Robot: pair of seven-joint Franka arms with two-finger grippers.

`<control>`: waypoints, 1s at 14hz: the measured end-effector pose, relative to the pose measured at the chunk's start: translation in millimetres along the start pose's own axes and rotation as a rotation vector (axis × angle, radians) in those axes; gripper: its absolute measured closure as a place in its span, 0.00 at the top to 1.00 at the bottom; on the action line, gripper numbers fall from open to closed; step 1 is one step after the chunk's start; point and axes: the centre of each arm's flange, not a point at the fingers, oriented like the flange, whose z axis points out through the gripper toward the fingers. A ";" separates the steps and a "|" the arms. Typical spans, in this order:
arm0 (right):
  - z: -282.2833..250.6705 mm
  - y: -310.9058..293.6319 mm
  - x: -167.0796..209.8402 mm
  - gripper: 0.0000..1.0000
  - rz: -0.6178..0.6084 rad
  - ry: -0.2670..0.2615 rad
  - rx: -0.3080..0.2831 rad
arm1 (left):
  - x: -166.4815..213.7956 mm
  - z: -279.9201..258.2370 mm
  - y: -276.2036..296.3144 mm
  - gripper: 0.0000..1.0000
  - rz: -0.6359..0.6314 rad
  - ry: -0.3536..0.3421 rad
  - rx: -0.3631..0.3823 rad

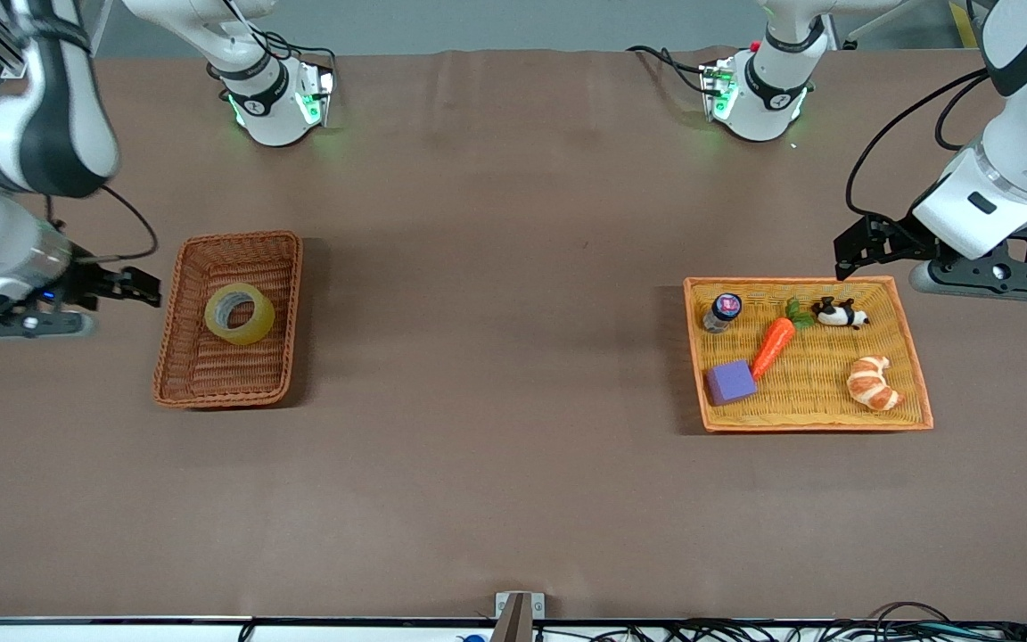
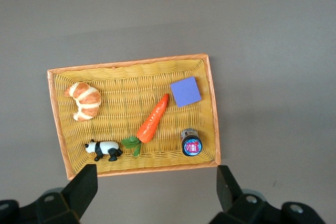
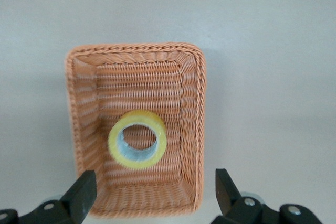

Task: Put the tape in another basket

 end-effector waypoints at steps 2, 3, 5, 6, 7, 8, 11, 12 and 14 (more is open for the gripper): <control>-52.0 -9.5 -2.6 1.00 0.016 -0.014 0.006 | 0.0 0.1 -0.5 1.00 -0.001 0.000 0.000; -74.5 -17.2 -5.6 1.00 0.021 -0.020 0.006 | 0.0 0.2 -0.7 1.00 -0.001 -0.001 0.000; -118.3 -28.3 -14.7 1.00 0.034 -0.023 0.005 | 0.0 0.5 -1.1 1.00 -0.002 -0.002 0.000; -139.0 -29.3 -19.8 1.00 0.038 -0.015 0.004 | -0.1 0.6 -1.1 1.00 -0.002 -0.002 0.000; -156.5 -27.8 -24.6 1.00 0.042 -0.005 0.005 | -0.1 0.7 -1.2 1.00 -0.002 -0.003 0.000; -168.9 -24.8 -28.6 1.00 0.048 0.003 0.005 | -0.2 0.8 -1.2 1.00 -0.002 -0.003 0.000; -179.9 -15.4 -32.3 1.00 0.067 0.016 0.006 | -0.2 0.8 -1.7 1.00 -0.003 -0.003 0.000; -180.1 -13.3 -33.2 1.00 0.071 0.015 0.006 | -0.2 0.8 -1.9 1.00 -0.003 -0.003 0.001; -177.8 -8.9 -35.4 1.00 0.079 0.006 0.007 | -0.1 0.8 -2.5 1.00 -0.004 -0.003 0.001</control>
